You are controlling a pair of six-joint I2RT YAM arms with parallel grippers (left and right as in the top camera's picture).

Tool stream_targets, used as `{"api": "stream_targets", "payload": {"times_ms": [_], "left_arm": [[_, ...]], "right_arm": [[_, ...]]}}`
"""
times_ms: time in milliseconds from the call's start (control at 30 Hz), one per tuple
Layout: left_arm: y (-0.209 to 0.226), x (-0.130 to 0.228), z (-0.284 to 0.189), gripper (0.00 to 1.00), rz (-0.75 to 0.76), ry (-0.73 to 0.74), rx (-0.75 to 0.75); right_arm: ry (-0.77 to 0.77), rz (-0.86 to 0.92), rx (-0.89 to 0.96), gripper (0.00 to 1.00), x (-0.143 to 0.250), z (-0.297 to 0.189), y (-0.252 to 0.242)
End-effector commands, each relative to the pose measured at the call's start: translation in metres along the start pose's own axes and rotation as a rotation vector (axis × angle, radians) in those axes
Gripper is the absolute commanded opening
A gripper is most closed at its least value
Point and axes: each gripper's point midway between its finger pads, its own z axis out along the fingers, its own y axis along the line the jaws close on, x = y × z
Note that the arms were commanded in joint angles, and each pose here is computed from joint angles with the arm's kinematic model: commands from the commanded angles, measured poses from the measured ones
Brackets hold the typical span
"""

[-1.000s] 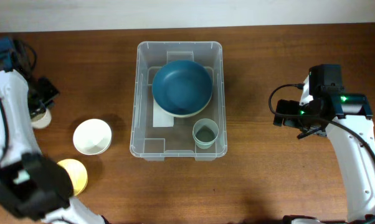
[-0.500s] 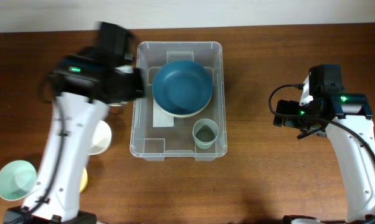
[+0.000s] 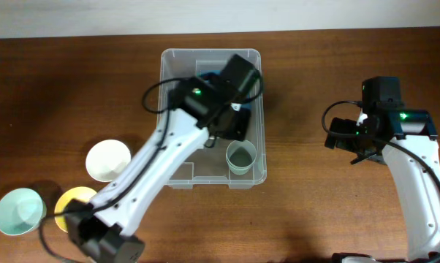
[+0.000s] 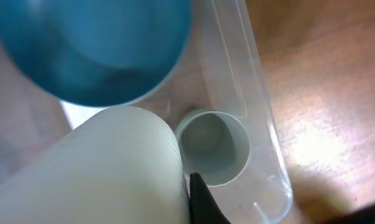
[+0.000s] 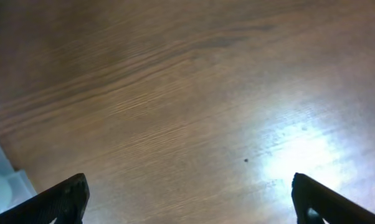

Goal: Pack container

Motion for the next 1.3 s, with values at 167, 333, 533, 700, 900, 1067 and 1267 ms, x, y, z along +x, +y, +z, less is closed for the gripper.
{"api": "stream_targets", "payload": {"times_ms": [167, 333, 533, 700, 900, 1067, 1267], "left_arm": [[-0.025, 0.010, 0.023, 0.01, 0.008, 0.092, 0.096], [-0.037, 0.011, 0.022, 0.01, 0.024, 0.093, 0.131], [-0.059, 0.020, 0.023, 0.01, 0.076, 0.097, 0.151], [-0.060, 0.026, 0.037, 0.01, 0.082, 0.139, 0.133], [-0.056, 0.036, 0.051, 0.03, 0.079, 0.205, 0.108], [-0.055, 0.034, 0.052, 0.30, 0.079, 0.195, 0.102], [-0.022, 0.009, 0.031, 0.33, 0.053, 0.117, -0.020]], "right_arm": [[-0.016, 0.147, 0.028, 0.99, -0.007, -0.006, -0.030], [-0.016, 0.152, 0.026, 0.99, -0.007, -0.006, -0.031], [-0.016, 0.152, 0.026, 0.99, -0.007, -0.006, -0.031], [-0.015, 0.152, 0.026, 0.99, -0.007, -0.006, -0.031], [-0.015, 0.152, 0.027, 0.99, -0.007, -0.006, -0.031], [-0.014, 0.152, 0.026, 0.99, -0.007, -0.006, -0.031], [-0.014, 0.148, 0.027, 0.99, -0.007, -0.006, -0.031]]}}
